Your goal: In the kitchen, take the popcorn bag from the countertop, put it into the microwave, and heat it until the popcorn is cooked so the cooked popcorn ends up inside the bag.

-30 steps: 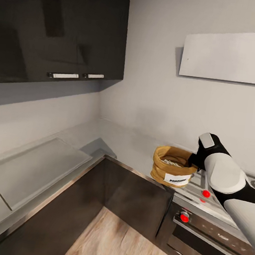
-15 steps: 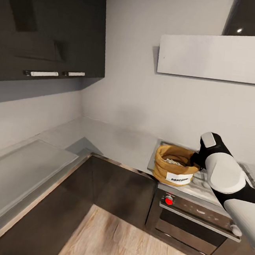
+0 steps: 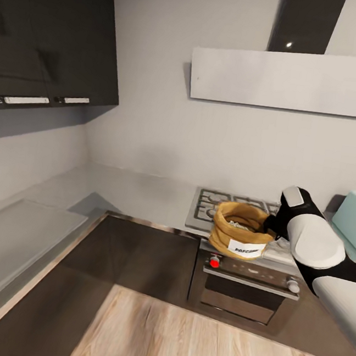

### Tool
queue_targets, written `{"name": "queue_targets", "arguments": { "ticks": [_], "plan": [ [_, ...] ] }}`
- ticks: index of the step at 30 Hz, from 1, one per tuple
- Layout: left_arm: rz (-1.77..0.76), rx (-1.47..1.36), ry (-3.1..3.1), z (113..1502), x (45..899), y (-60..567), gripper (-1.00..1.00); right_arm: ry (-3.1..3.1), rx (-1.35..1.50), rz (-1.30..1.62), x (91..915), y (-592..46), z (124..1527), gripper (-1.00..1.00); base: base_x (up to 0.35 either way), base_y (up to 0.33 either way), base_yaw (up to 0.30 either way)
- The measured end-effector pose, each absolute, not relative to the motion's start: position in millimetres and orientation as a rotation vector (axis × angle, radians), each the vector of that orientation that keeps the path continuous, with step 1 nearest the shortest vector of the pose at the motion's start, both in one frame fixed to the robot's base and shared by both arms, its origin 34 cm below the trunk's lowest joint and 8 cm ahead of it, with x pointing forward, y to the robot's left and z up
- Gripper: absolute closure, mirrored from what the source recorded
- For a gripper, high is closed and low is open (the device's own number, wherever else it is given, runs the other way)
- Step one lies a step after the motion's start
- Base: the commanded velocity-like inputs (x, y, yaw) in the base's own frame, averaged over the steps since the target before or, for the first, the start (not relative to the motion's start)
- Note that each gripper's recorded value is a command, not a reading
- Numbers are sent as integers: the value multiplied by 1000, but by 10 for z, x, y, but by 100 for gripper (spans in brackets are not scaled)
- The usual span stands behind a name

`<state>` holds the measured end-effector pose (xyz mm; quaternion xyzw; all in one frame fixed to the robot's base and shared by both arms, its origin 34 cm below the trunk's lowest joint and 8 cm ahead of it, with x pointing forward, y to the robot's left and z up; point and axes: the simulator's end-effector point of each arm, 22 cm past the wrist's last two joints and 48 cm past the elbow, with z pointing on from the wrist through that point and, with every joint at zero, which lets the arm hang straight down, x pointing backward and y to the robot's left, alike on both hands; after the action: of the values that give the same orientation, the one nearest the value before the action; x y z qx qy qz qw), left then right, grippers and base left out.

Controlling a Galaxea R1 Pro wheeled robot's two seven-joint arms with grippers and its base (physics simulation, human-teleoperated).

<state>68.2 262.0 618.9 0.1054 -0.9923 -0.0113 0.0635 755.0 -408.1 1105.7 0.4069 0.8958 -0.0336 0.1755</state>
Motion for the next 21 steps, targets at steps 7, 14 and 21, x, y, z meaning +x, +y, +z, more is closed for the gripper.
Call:
{"name": "queue_targets", "arguments": {
  "ticks": [7,14,21],
  "plan": [
    [-34,318,-3000,6189,688,2620,-100,2537,1156,-90,7551,-4077,11052,100,-293,6,-298],
    [-34,319,-3000,6189,688,2620,-100,2537,1156,-95,7547,-4082,11054,100,-241,5,-298],
    [-34,319,-2999,6189,686,2620,-100,2522,1167,-100,7558,-4102,11063,100,-219,80,-298]
  ]
}}
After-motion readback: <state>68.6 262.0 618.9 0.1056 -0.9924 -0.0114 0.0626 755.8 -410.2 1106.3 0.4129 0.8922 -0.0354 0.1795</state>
